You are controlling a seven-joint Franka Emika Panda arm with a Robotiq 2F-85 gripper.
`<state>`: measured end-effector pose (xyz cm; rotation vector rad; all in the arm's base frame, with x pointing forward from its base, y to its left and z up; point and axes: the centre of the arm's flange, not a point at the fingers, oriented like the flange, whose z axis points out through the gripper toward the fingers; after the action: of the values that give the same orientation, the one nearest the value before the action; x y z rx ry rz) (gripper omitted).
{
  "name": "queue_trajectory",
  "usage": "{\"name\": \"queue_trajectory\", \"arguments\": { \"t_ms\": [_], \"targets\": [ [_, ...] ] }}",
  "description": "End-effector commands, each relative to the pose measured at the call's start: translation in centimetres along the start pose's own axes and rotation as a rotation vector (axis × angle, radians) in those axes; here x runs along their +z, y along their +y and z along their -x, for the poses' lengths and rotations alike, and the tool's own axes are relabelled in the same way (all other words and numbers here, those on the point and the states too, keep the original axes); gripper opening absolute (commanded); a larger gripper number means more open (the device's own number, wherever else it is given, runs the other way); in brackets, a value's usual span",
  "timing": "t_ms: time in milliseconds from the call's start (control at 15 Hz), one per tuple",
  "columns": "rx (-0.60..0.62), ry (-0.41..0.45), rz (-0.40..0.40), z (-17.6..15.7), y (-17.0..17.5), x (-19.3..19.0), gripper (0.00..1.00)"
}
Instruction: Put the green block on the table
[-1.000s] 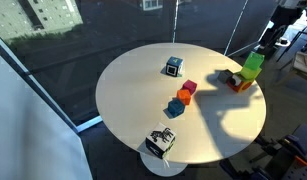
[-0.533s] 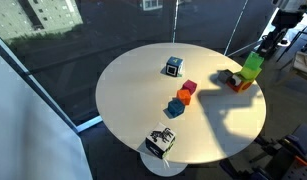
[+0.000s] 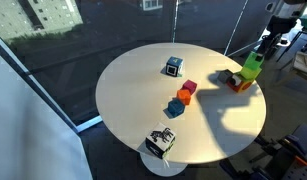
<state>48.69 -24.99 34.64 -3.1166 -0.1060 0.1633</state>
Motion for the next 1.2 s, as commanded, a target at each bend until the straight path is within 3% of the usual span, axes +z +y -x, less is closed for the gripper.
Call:
{"name": "queue_trajectory", "arguments": {
  "t_ms": [0,67,333,400,867,1133],
  "targets": [
    [-0.01,0.029,0.001,-0.7,-0.1,0.6,0.75],
    [-0.012,0.033,0.006,-0.8,-0.2,0.8,0.74],
    [-0.013,0.037,0.01,-0.5,-0.8,0.1,0.4],
    [-0.015,0.037,0.003,-0.2,-0.9,-0.4,0.36],
    [-0.034,0.072,0.005,1.4,-2.8,-3.8,0.33],
    [-0.056,0.075,0.013,0.9,-5.2,-3.8,0.33]
  ]
}}
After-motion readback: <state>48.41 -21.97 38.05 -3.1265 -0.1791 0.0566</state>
